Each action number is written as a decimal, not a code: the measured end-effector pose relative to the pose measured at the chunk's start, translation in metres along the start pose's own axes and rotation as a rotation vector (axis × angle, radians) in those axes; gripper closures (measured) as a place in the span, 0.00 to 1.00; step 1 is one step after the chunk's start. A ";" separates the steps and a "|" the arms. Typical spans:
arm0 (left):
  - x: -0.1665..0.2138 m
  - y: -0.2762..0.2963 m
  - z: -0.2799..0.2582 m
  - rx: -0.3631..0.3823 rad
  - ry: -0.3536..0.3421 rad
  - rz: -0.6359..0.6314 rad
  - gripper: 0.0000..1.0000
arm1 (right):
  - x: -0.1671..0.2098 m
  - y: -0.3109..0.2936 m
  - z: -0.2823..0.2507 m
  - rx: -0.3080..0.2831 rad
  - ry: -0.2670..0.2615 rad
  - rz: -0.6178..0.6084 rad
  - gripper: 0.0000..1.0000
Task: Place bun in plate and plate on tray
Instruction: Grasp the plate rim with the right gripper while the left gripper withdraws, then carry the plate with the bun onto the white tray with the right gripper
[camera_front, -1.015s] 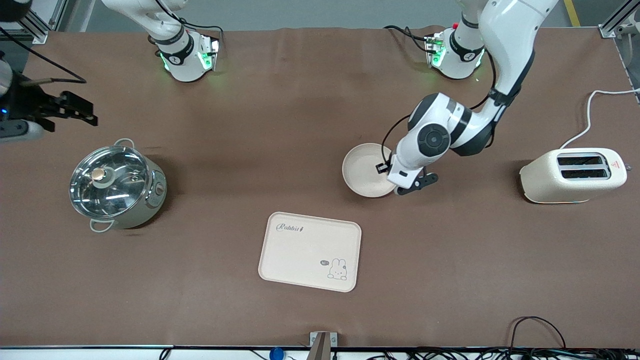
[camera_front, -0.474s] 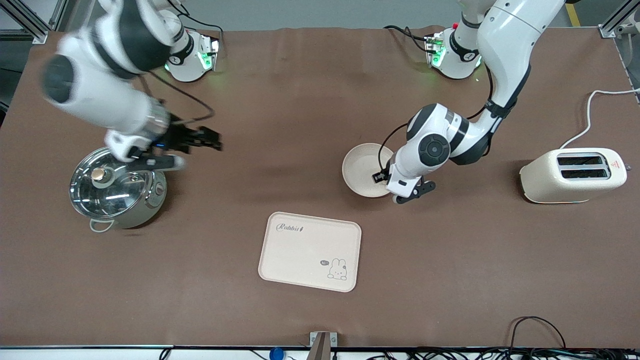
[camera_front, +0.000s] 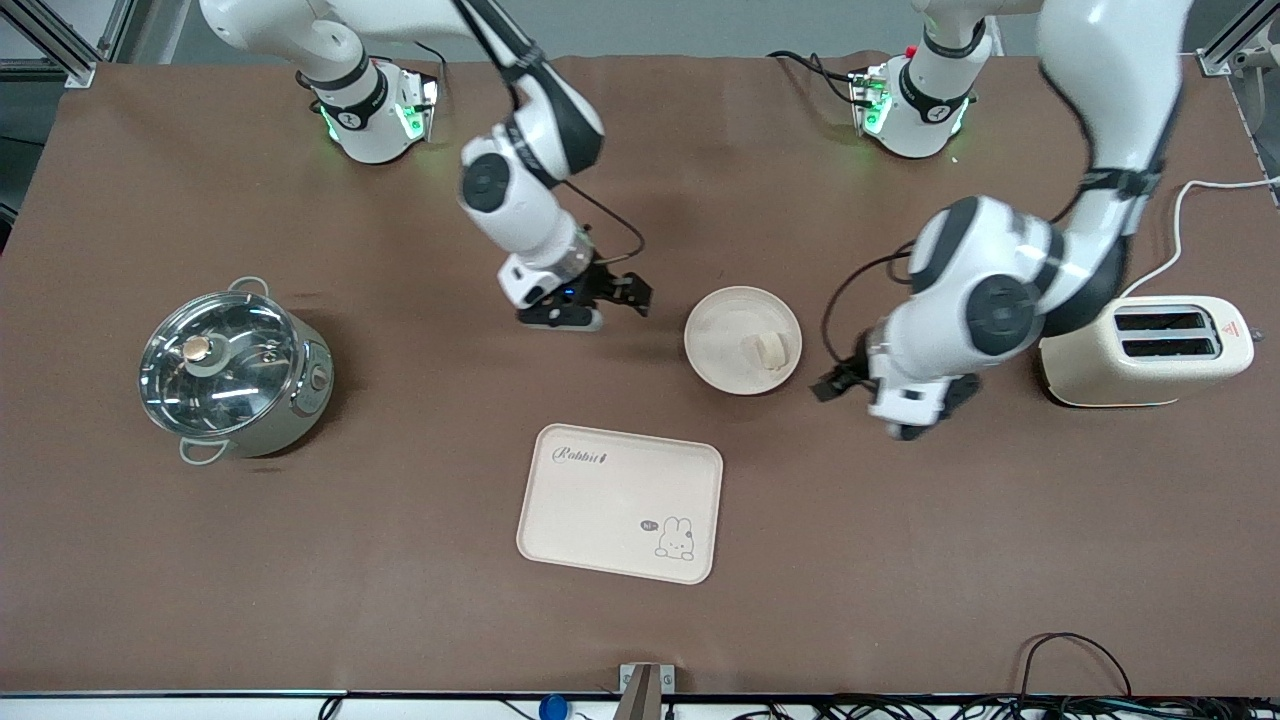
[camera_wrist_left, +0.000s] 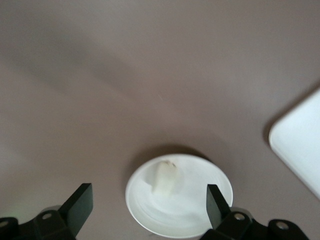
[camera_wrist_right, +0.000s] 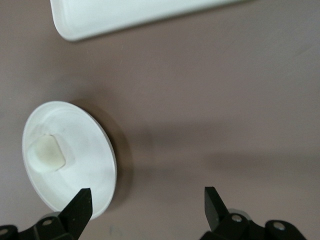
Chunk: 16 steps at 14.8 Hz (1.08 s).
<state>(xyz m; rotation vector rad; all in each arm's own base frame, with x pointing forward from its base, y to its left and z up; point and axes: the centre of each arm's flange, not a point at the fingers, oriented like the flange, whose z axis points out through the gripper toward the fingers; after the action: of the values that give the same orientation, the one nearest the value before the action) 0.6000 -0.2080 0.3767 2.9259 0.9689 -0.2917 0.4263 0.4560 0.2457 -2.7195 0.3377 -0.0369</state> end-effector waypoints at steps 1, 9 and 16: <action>0.008 -0.014 -0.021 -0.006 0.020 -0.025 0.00 | -0.013 -0.009 0.028 0.004 0.013 0.019 0.03; -0.022 -0.107 -0.208 0.051 0.147 0.243 0.00 | -0.028 -0.046 0.098 0.056 0.057 0.055 0.47; -0.033 -0.113 -0.254 0.062 0.158 0.574 0.00 | -0.001 -0.054 0.084 0.091 0.095 0.083 0.96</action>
<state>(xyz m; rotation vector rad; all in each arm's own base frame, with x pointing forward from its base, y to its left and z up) 0.5478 -0.1105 0.6337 3.1487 0.0970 -0.0615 0.4442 0.5361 0.1893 -2.6161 0.4644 -0.1543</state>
